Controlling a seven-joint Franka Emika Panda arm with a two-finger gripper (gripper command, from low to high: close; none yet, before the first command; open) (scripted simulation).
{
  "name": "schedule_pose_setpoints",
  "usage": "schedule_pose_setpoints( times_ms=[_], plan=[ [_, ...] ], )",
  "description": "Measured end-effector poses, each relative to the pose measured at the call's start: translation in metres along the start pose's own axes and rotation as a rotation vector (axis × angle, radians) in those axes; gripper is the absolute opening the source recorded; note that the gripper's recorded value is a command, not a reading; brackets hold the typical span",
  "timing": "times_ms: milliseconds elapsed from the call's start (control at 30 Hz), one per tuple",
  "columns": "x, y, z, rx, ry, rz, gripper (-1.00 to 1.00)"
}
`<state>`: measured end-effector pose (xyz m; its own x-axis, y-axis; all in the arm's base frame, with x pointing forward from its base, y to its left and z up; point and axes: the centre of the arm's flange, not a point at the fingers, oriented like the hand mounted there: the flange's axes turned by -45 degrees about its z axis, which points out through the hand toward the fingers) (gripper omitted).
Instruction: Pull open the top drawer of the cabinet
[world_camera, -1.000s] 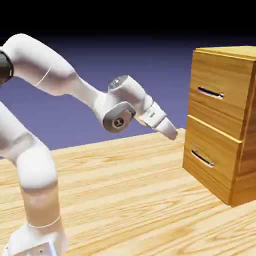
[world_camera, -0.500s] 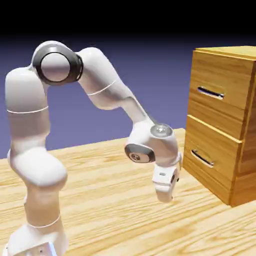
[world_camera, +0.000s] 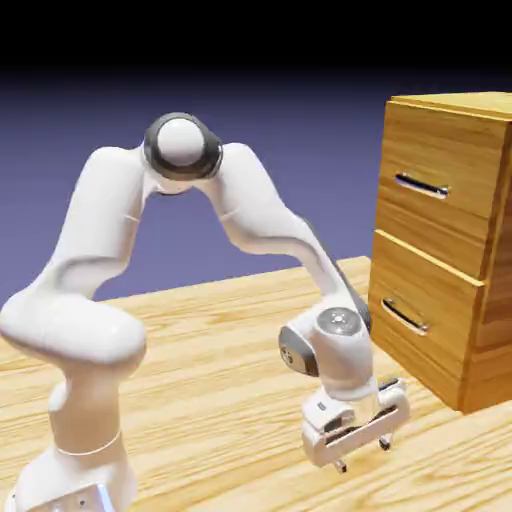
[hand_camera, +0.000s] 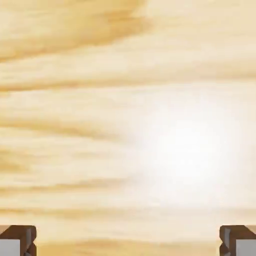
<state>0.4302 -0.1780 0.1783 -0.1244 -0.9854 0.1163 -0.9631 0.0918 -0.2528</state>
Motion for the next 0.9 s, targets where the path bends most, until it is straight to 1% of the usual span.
schedule_pose_setpoints(
  times_ms=[100,233,367,467,567,667,767,900],
  plan=[
    [0.011,-0.012,-0.008,0.068,0.069,0.09,0.0],
    [0.018,-0.037,-0.029,0.201,0.146,0.182,0.0],
    [0.012,-0.07,-0.062,0.376,0.194,0.239,0.0],
    [-0.003,-0.098,-0.092,0.529,0.203,0.257,0.0],
    [-0.03,-0.125,-0.128,0.693,0.184,0.253,0.0],
    [-0.068,-0.151,-0.167,0.863,0.136,0.225,0.0],
    [-0.119,-0.17,-0.209,1.03,0.056,0.175,0.0],
    [-0.204,-0.182,-0.267,1.237,-0.099,0.073,0.0]
  ],
)
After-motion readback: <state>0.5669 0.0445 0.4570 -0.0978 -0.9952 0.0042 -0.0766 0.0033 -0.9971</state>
